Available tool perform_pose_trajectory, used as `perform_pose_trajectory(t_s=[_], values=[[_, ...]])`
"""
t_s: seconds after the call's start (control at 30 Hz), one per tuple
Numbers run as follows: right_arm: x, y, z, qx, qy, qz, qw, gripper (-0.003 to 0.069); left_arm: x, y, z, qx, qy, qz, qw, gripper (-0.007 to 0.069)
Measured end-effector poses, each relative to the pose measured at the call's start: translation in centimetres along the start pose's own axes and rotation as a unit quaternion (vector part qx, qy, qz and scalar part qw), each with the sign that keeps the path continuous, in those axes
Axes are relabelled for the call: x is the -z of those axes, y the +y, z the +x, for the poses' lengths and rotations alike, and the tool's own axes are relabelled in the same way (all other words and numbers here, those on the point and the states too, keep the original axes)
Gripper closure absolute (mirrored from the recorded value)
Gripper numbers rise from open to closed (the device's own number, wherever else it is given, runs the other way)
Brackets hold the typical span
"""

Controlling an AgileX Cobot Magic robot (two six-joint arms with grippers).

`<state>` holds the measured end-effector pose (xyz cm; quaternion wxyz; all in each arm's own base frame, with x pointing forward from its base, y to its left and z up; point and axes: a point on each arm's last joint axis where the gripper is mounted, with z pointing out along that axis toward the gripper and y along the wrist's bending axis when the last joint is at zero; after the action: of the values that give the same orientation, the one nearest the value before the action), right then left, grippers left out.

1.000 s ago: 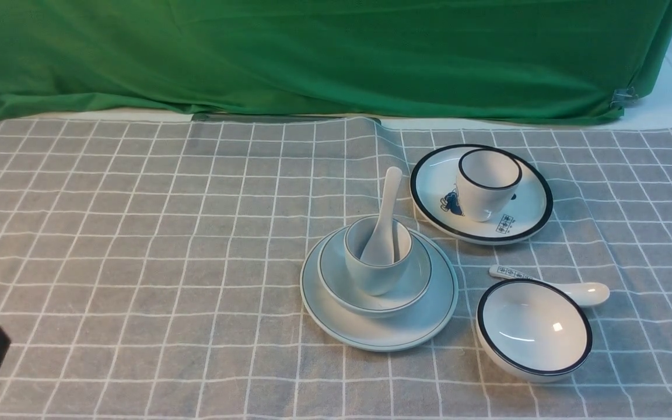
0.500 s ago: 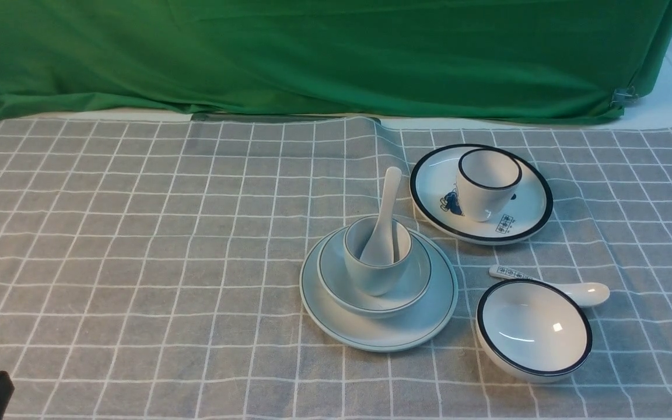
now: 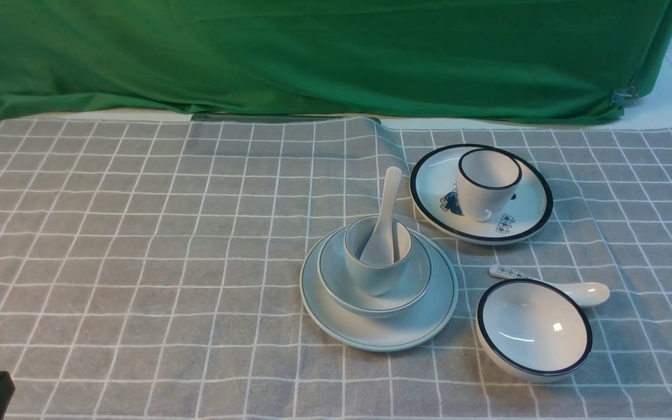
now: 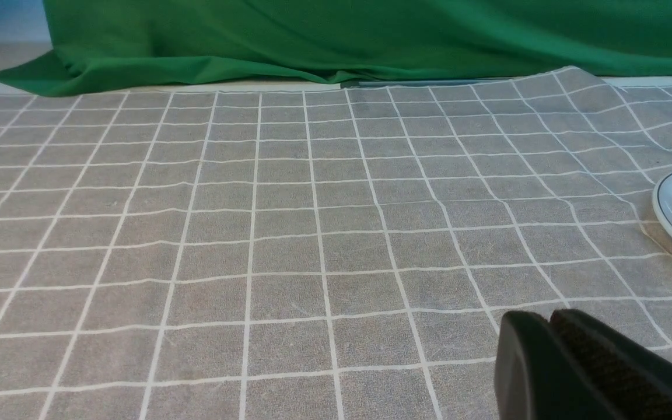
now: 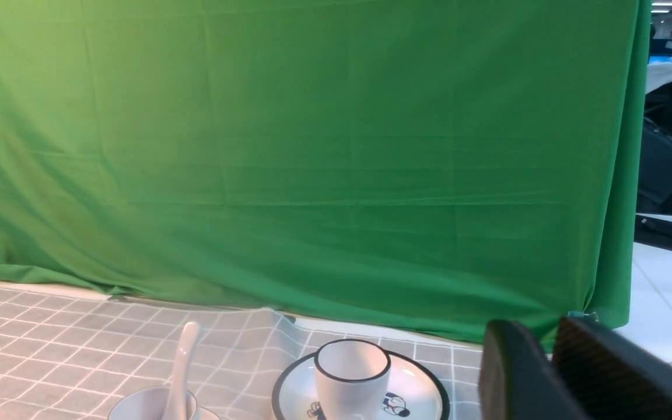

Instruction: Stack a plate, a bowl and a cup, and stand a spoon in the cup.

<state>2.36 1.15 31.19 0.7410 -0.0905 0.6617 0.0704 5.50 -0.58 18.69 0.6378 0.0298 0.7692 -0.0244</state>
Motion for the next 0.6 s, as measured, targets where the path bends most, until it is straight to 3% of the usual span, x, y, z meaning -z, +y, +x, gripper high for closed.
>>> perform_pose_trajectory(t_s=[0.27,0.6], values=[[-0.3,-0.4,0.4,0.029,0.02,0.02,0.999,0.0481,0.0,0.0,0.0,0.0,0.0,0.0,1.0,0.0608],[-1.8,-1.2,1.4,0.008,0.083,0.054,0.995,0.0466,0.0,0.0,0.0,0.0,0.0,0.0,1.0,0.0608]])
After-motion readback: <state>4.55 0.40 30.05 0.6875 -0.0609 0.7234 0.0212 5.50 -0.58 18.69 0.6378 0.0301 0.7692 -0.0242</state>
